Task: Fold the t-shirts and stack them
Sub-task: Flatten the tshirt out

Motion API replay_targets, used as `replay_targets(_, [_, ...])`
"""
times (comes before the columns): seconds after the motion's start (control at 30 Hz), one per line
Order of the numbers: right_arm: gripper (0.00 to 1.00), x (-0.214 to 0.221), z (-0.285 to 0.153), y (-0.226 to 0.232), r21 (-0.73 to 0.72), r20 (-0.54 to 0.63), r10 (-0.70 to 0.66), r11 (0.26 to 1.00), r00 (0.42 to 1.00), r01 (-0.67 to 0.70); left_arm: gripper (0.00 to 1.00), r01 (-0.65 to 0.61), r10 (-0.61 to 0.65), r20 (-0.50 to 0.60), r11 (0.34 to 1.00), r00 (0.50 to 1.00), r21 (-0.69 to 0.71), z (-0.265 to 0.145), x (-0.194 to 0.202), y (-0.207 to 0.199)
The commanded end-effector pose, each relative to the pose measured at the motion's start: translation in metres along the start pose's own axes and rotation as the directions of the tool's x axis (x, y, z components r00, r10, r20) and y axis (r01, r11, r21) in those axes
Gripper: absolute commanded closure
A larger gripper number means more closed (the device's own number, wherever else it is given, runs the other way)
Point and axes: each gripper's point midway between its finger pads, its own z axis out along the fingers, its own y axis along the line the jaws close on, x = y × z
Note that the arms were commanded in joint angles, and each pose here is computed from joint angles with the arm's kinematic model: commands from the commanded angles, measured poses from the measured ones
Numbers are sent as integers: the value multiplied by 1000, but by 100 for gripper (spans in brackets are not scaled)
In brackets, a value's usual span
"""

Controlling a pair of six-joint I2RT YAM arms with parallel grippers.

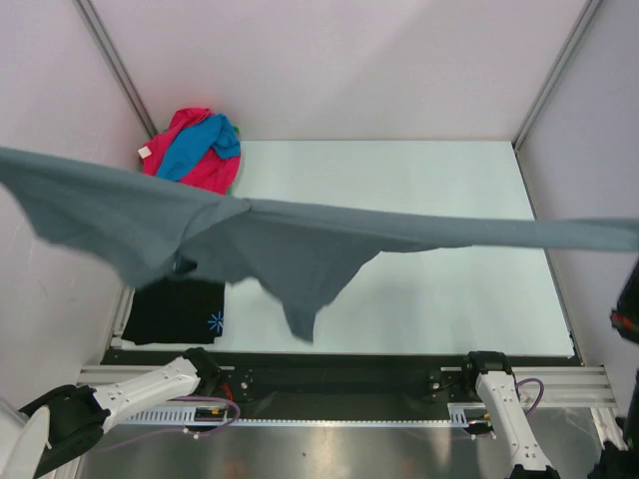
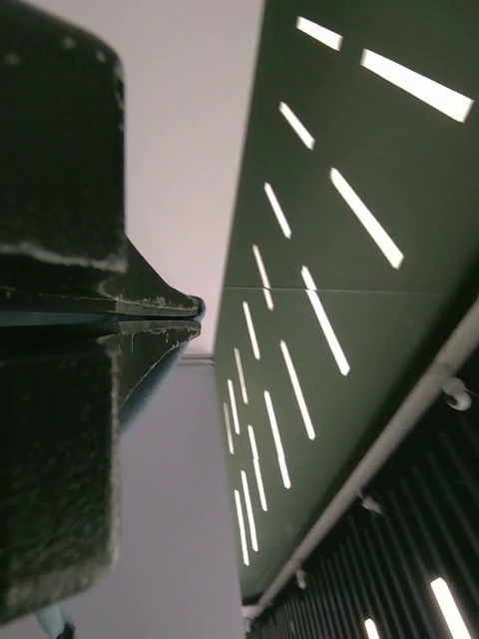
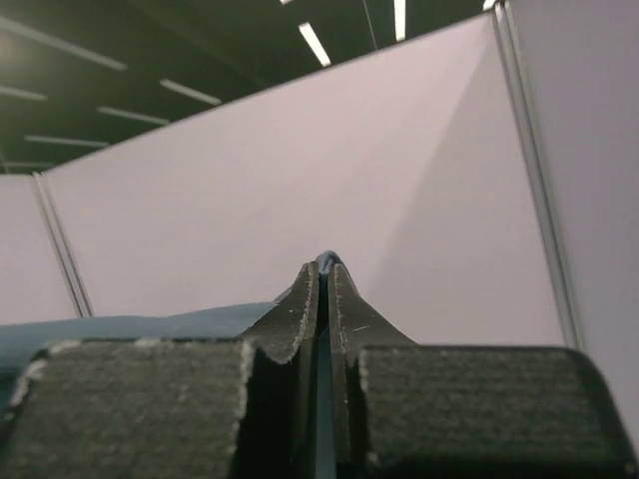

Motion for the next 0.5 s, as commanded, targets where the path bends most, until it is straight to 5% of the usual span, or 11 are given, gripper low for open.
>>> replay_targets(0.0, [100, -4, -6, -11, 50, 32, -38, 998, 999, 36, 100, -3, 3, -6, 997, 1000, 73, 19, 16, -12])
replay_targets(0.2, [100, 86, 11, -57, 188, -154, -47, 979, 987, 76, 100, -132, 110, -241, 988, 964, -79, 63, 148, 22])
replay_targets(0.3, [100, 158, 25, -82, 232, -293, -34, 967, 955, 105, 100, -289, 210, -433, 949, 877, -126, 69, 252, 50])
replay_targets(0.47, [100, 274, 33, -125, 294, -447, -1, 944, 895, 148, 100, -341, 208, -637, 936, 743, -92, 48, 417, 96])
